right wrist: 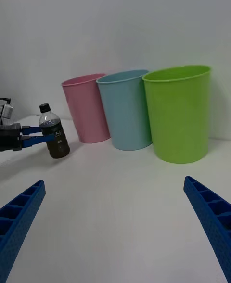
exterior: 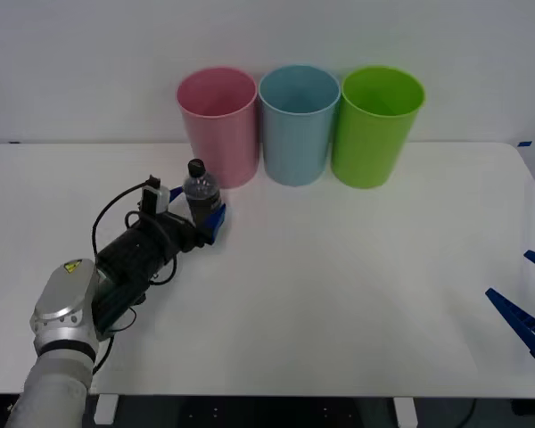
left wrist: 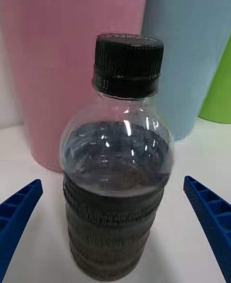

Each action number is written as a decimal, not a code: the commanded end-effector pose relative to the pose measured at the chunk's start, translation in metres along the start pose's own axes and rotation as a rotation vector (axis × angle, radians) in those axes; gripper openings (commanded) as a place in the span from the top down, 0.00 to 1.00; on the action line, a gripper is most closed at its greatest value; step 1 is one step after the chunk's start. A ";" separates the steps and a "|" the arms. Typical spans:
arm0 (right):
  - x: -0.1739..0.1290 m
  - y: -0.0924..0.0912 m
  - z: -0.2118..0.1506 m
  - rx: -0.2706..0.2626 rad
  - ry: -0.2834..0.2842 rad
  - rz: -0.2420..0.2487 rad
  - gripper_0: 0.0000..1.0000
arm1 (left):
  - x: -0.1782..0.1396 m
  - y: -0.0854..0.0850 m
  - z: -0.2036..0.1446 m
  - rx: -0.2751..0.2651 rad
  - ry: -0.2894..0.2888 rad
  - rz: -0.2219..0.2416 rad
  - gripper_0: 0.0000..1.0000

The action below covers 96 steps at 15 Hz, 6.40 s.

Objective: Grasp the object on the table and drop it into the matching bin: aluminum can to the light blue bin, PET bottle to the pink bin.

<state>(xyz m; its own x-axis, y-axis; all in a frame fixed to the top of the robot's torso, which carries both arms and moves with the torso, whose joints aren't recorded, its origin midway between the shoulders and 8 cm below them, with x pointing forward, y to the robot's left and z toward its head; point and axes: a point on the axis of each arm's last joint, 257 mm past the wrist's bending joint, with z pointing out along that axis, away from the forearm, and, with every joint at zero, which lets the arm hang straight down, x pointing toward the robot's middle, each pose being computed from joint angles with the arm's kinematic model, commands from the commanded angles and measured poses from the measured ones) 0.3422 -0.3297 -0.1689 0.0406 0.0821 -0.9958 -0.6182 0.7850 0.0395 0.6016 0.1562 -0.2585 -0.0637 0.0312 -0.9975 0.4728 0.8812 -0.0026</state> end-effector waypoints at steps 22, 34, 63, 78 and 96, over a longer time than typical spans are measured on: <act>0.000 0.000 0.000 0.000 0.000 0.000 0.00 | -0.005 0.003 0.018 0.003 0.022 0.025 1.00; 0.000 0.000 0.000 0.000 0.000 0.000 0.00 | -0.056 0.096 -0.069 -0.048 -0.088 0.025 1.00; 0.000 0.000 0.000 0.000 0.000 0.000 0.00 | -0.281 0.044 0.070 0.185 -0.116 -0.094 0.98; 0.000 0.000 0.000 0.000 0.000 0.000 0.00 | -0.281 0.012 0.118 0.123 -0.105 -0.062 0.88; 0.000 0.000 0.000 0.000 0.000 0.000 0.00 | -0.270 0.041 0.079 0.174 -0.145 -0.120 0.00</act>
<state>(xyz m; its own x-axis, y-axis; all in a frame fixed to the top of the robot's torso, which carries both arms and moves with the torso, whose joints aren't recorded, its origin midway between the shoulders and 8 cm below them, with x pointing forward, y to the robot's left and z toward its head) 0.3423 -0.3297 -0.1689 0.0406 0.0821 -0.9958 -0.6182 0.7850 0.0395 0.7107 0.1449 0.0056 -0.0114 -0.1391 -0.9902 0.6101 0.7836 -0.1171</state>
